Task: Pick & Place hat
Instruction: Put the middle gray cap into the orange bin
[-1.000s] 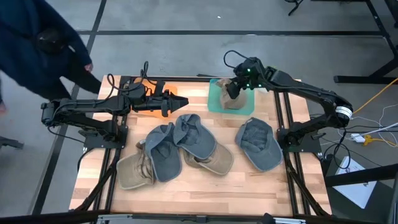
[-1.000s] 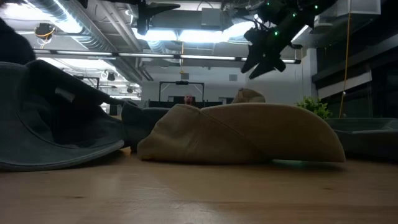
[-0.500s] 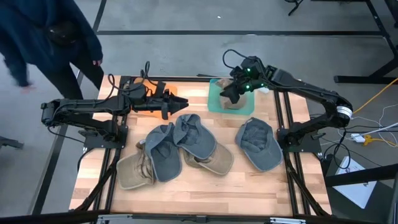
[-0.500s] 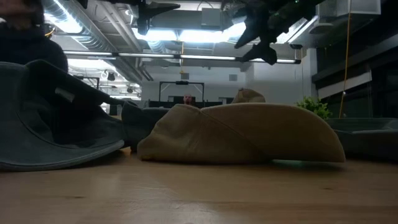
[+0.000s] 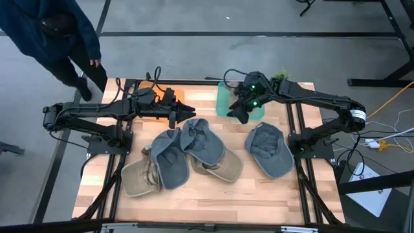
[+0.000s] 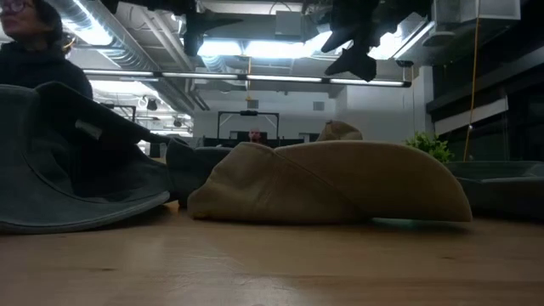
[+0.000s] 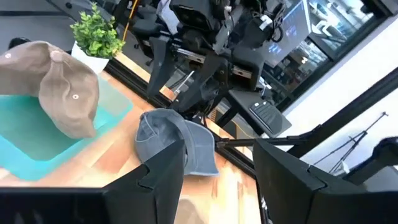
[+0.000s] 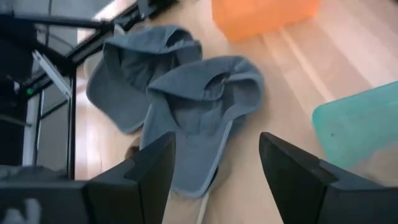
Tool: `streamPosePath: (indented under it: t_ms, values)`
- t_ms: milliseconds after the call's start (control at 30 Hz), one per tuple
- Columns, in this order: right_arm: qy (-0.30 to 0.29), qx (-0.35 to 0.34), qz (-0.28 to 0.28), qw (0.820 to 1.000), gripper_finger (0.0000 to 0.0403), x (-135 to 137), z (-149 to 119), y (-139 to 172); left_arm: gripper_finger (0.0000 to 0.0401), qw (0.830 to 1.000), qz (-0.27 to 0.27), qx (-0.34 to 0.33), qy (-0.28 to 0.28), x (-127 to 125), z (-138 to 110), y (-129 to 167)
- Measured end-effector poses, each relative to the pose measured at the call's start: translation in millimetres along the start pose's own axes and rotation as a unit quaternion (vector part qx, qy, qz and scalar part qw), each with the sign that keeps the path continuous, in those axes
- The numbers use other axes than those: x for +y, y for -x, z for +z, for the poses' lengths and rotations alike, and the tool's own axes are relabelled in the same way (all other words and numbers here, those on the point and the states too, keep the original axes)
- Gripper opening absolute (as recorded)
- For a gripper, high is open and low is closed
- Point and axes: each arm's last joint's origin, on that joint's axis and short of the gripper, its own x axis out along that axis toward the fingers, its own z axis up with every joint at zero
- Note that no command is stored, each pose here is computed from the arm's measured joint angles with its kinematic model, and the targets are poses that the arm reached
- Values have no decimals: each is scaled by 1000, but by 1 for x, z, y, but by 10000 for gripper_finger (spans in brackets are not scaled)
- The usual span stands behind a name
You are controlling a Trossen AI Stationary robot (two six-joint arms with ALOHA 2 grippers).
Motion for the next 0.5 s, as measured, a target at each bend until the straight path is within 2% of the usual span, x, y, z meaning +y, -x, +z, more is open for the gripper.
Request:
streamPosePath:
  t_ms: [200, 500]
  values:
    - [25, 32, -14, 999, 230, 13, -10, -5, 184, 999, -3, 31, -29, -6, -10, -1]
    - [81, 43, -25, 995, 229, 30, -17, -10, 184, 991, 60, 109, -52, -5, -33, 1]
